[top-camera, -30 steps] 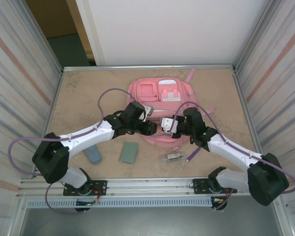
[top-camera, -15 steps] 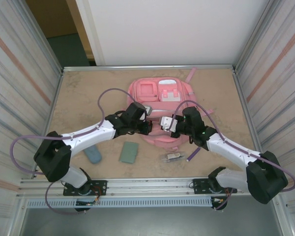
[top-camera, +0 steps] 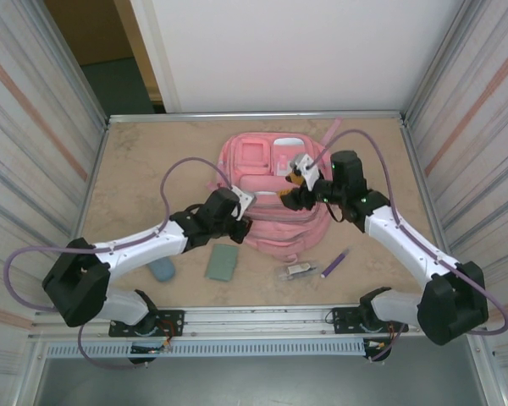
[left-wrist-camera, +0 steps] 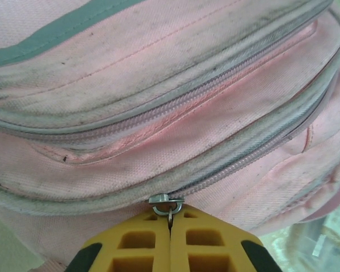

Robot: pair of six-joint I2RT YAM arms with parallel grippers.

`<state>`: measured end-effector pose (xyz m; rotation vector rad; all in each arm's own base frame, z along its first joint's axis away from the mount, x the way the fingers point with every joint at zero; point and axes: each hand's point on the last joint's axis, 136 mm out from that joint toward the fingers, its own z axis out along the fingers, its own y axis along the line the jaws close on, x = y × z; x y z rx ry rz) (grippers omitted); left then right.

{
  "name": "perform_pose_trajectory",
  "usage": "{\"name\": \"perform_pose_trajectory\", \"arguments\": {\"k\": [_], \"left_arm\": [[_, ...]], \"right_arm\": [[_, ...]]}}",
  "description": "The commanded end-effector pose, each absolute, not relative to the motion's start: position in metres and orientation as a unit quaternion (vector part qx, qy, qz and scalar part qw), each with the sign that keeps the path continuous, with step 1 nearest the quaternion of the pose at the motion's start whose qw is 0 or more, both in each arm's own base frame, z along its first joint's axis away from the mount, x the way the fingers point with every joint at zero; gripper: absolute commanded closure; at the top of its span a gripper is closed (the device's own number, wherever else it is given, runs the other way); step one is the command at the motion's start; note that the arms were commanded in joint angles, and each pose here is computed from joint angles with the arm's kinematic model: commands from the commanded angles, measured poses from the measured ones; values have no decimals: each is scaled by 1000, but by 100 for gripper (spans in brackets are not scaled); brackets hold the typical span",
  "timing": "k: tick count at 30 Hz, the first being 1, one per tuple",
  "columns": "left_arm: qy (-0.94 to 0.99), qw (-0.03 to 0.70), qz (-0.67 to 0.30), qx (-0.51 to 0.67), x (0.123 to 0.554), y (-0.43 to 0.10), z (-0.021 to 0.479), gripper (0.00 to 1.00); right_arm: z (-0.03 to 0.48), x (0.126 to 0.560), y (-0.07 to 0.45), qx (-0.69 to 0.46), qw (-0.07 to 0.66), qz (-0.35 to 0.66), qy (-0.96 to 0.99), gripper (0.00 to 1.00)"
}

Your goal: Pack the student bag

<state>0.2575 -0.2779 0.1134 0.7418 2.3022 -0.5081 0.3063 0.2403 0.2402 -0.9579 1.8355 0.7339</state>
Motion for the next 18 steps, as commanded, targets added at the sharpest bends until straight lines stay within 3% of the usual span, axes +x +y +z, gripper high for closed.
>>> {"name": "perform_pose_trajectory", "arguments": {"k": [1,8,13,18], "left_arm": [[838,408,-184,313,271,-279,132,100],[804,444,-198,342,270,-285,145,100],[750,488,-257,367,255,-296,156,100],[746,494,-241,376,256,-294,156,100]], "right_arm": [[226,302,253,-306,349,326,823,41],[163,306,276,-248,190,198,929,39],[140,308,301,-131,103,231,959,39],[130,299,318,-170,113,177,963,36]]}}
